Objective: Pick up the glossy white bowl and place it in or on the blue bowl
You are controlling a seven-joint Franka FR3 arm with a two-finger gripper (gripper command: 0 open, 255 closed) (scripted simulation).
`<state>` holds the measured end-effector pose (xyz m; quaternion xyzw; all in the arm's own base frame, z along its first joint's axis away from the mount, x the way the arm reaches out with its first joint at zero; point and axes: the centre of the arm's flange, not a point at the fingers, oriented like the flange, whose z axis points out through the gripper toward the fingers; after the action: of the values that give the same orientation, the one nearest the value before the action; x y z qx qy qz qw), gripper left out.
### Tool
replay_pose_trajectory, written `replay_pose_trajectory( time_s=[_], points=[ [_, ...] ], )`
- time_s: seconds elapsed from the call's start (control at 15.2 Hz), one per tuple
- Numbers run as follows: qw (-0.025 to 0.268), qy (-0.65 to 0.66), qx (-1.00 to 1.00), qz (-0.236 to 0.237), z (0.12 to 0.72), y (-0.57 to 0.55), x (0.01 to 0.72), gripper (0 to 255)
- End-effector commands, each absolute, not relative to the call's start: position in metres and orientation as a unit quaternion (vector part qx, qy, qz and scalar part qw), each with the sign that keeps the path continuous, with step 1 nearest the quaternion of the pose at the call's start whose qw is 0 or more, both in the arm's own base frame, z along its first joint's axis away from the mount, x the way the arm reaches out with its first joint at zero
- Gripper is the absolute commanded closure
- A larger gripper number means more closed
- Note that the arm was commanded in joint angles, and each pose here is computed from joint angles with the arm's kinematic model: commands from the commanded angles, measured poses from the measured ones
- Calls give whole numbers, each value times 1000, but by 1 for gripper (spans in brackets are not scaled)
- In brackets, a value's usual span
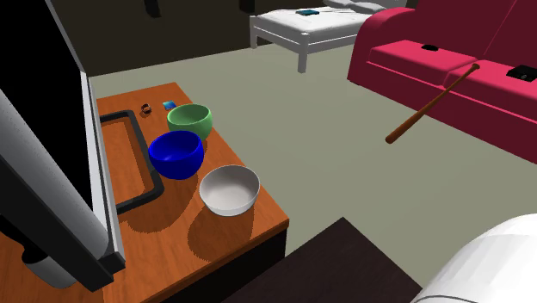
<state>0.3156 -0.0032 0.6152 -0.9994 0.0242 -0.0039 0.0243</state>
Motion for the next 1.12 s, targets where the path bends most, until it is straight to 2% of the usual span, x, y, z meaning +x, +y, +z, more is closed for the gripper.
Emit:
replay_pose_trajectory(
  time_s=[0.0,1.06],
  points=[
    [24,24,-999,-4,615,-3,316,0],
    [50,56,-997,-11,433,-84,392,0]
  ],
)
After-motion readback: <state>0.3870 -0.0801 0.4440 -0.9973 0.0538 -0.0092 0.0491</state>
